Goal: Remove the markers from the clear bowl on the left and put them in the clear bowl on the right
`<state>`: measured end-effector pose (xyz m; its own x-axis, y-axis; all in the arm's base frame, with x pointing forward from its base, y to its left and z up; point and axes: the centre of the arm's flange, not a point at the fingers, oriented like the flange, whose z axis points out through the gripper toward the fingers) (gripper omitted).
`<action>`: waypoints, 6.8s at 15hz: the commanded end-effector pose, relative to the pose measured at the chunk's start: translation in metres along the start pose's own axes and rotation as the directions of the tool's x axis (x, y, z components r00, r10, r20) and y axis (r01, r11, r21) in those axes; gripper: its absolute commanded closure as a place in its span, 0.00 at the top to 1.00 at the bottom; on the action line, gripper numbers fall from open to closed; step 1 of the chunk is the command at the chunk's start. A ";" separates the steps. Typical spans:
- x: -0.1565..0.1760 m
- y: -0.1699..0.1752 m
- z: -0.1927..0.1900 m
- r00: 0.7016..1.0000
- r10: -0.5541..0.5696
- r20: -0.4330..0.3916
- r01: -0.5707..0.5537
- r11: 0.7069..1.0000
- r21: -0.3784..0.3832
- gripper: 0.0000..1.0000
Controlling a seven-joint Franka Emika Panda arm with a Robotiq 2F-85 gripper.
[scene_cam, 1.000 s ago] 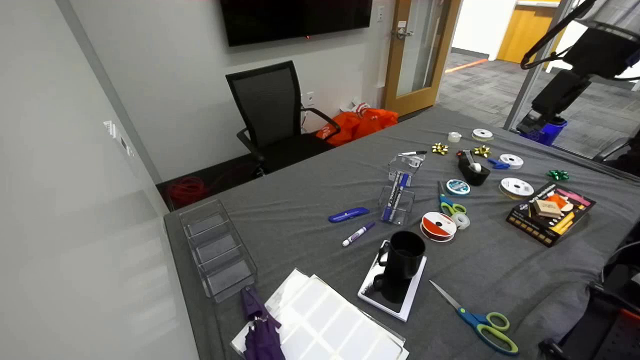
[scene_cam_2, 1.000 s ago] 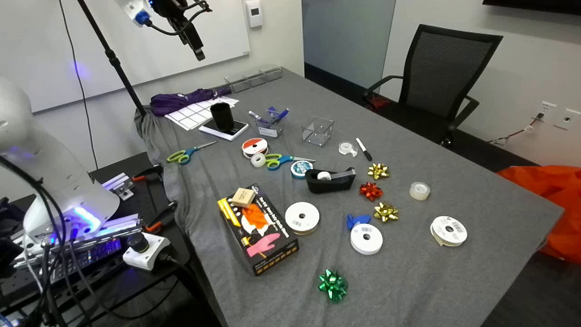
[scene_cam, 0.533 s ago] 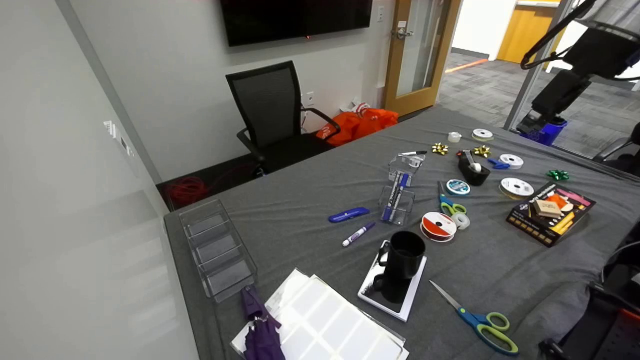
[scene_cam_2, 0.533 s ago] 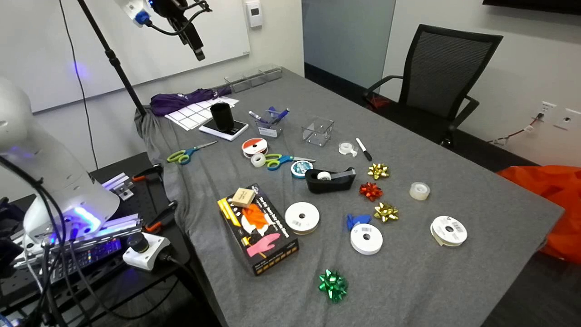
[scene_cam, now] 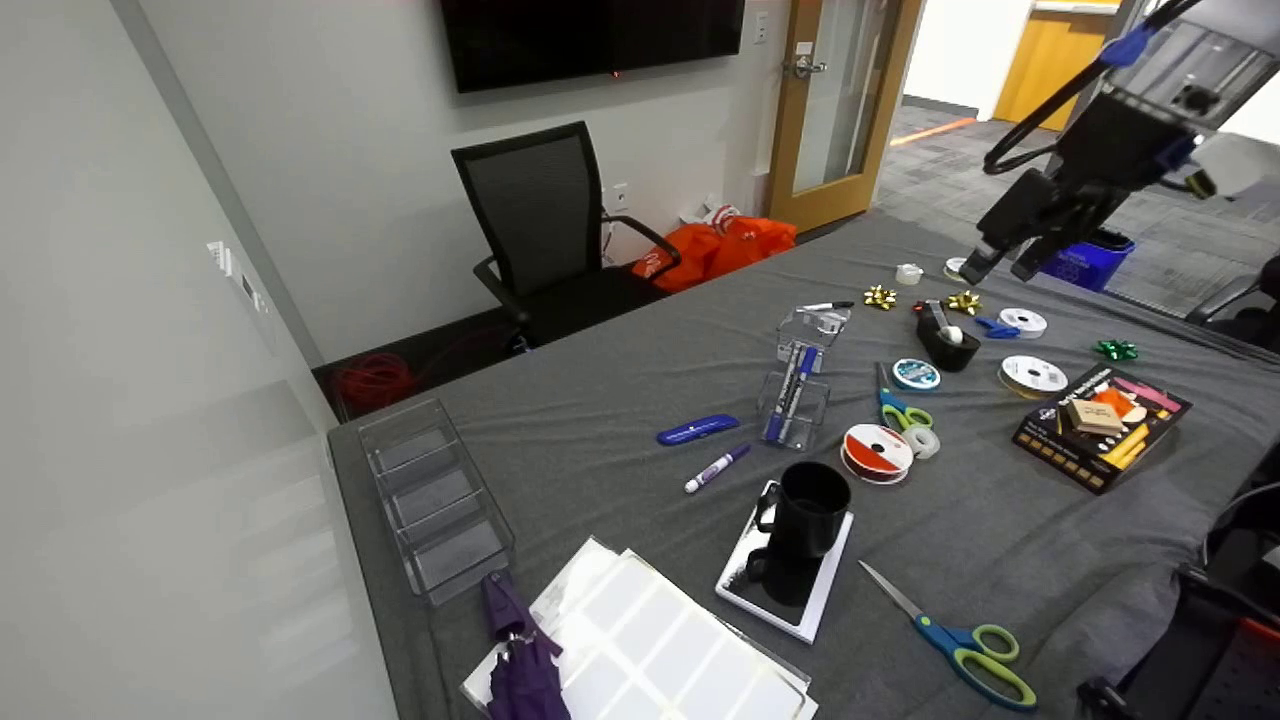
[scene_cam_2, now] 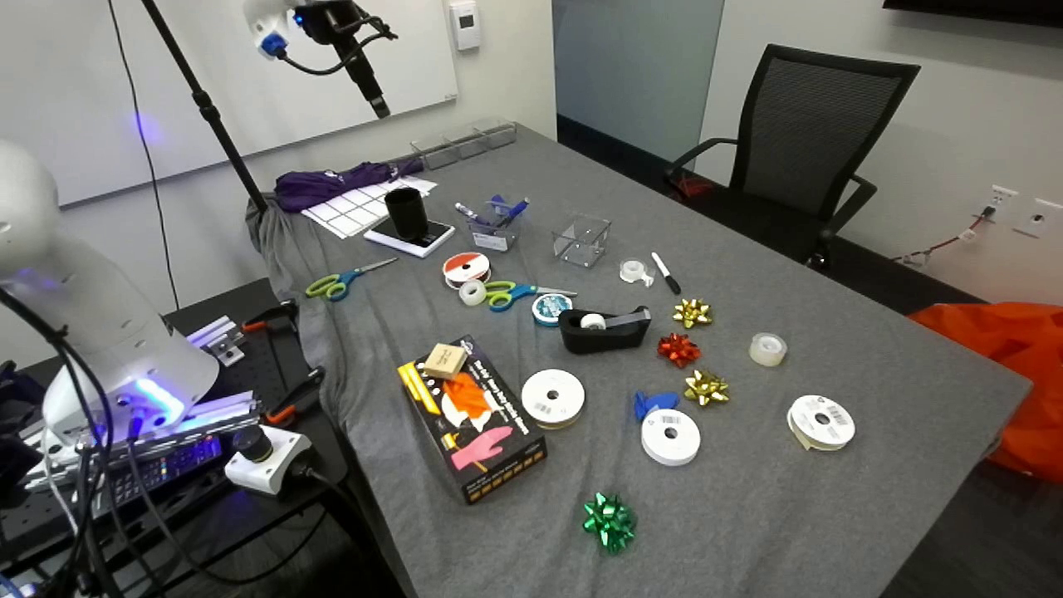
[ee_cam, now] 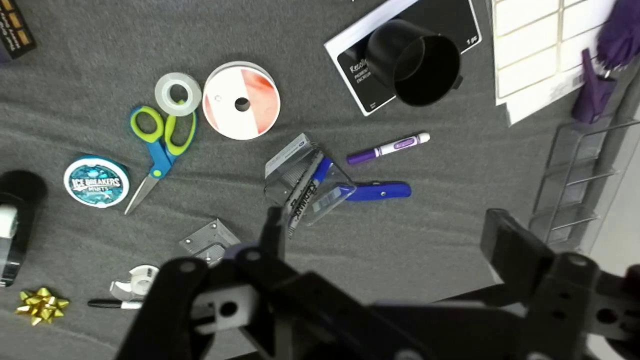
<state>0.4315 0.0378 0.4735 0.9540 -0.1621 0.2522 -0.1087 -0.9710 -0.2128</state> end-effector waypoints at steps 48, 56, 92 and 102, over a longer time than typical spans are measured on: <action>0.174 0.012 0.297 0.568 0.729 -0.381 -0.821 0.529 -0.213 1.00; 0.166 0.019 0.334 0.556 0.741 -0.377 -0.831 0.499 -0.246 1.00; 0.178 0.020 0.215 0.602 0.695 -0.393 -0.792 0.581 -0.186 0.08; 0.245 0.116 0.165 0.482 0.765 -0.426 -0.875 0.445 -0.191 0.08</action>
<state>0.6782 -0.0548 0.3470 0.2844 -0.8806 0.3791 -0.9160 -0.3662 -0.1636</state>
